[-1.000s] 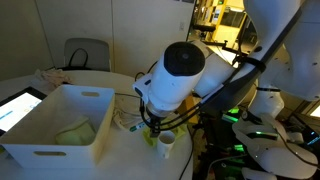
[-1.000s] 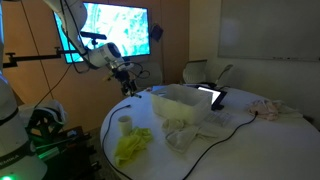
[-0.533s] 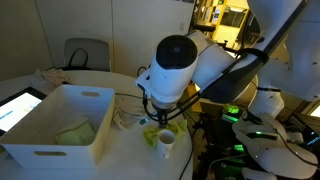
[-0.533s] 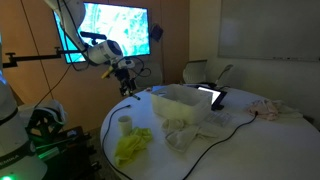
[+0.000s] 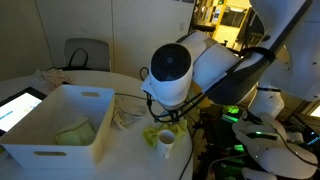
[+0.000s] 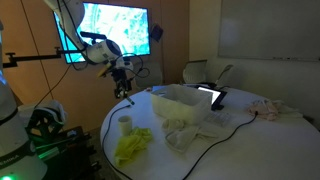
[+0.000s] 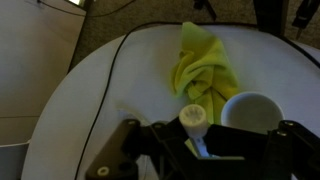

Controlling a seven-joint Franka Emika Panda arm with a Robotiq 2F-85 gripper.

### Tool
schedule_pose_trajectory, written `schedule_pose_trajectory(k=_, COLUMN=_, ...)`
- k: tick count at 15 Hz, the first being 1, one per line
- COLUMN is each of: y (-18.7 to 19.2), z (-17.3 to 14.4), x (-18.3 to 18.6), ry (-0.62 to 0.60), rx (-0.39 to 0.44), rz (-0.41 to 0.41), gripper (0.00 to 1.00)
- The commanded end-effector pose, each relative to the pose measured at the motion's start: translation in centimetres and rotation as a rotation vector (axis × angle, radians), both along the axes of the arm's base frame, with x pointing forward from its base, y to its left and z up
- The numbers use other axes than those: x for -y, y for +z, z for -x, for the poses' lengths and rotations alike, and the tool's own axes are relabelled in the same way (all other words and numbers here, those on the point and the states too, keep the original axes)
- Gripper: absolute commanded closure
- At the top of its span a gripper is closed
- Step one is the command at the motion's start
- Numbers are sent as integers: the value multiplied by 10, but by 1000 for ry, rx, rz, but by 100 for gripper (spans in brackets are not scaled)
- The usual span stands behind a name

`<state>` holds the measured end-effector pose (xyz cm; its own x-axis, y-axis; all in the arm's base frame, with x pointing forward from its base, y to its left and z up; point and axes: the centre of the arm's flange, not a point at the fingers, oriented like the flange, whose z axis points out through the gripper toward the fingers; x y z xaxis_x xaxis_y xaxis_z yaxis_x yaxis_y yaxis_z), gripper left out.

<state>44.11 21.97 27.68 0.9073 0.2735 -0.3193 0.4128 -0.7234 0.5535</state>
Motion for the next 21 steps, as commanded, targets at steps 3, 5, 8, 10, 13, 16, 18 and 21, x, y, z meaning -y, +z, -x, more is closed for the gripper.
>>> schedule_pose_trajectory(k=3, y=3, z=3, x=-8, ry=33, rx=-134, rz=67, gripper=91)
schedule_pose_trajectory(k=5, y=-1, z=4, x=-11, ry=55, rx=-167, rz=77, gripper=91)
schedule_pose_trajectory(k=8, y=-10, z=6, x=-16, ry=91, rx=-213, rz=83, gripper=91)
schedule_pose_trajectory(k=10, y=-17, z=6, x=-20, ry=109, rx=-244, rz=87, gripper=91)
schedule_pose_trajectory(k=13, y=-27, z=7, x=-24, ry=127, rx=-288, rz=99, gripper=91)
schedule_pose_trajectory(k=16, y=-37, z=6, x=-26, ry=137, rx=-329, rz=116, gripper=91)
schedule_pose_trajectory(k=18, y=-43, z=5, x=-27, ry=146, rx=-354, rz=120, gripper=91)
schedule_pose_trajectory(k=21, y=-49, z=3, x=-29, ry=161, rx=-383, rz=119, gripper=91)
